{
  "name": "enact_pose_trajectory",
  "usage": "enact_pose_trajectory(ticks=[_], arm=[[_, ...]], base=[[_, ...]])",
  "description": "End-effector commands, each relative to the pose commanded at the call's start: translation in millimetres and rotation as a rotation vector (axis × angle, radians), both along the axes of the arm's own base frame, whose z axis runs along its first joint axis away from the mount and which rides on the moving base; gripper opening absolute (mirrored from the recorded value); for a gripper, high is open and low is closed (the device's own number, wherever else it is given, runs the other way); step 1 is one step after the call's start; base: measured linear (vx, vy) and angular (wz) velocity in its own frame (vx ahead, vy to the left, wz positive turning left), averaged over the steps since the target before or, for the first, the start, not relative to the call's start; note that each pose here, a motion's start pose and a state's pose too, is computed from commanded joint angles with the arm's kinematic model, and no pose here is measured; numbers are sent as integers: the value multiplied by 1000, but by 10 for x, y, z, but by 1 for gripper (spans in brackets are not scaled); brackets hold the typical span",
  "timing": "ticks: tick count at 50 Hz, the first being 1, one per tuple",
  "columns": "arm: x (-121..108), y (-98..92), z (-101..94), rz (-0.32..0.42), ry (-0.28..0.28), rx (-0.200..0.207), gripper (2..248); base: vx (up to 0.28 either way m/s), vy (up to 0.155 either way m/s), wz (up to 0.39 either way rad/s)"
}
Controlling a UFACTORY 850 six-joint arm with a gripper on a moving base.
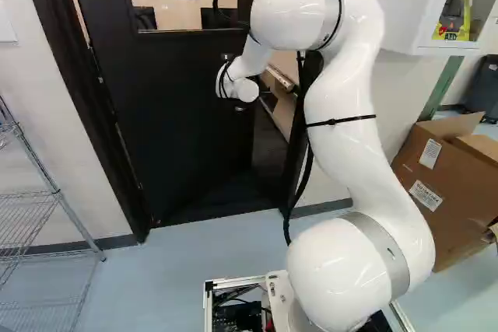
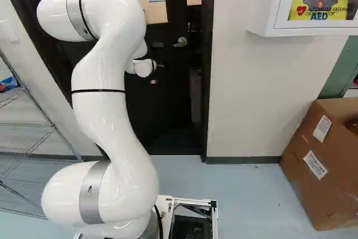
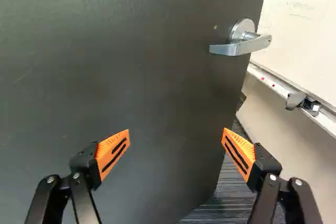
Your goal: Open the door and move inside
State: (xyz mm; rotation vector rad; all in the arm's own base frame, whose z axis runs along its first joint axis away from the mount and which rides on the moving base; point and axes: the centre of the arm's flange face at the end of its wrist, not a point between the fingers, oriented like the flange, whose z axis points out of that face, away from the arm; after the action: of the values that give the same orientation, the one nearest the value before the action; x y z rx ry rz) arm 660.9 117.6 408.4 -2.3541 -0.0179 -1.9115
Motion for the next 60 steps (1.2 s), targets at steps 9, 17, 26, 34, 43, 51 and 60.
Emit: enact_pose_trajectory(ticks=[9,17,26,34,43,51,60], arm=[[-176,-75,30,-6,14,-3,247],[-336,-142,55,-12,25,-5,247],[-507,-214,79,-19,37,-7,247],[-664,-279,99,-25,46,-8,247],[-840,-353,120,-32,56,-10,247],[-992,-421,137,-39,62,-12,247],[-1155,-503,159,-41,62,-18,247]], base=[[0,0,0],[0,0,0],[0,0,0],[0,0,0],[0,0,0],[0,0,0],[0,0,0]])
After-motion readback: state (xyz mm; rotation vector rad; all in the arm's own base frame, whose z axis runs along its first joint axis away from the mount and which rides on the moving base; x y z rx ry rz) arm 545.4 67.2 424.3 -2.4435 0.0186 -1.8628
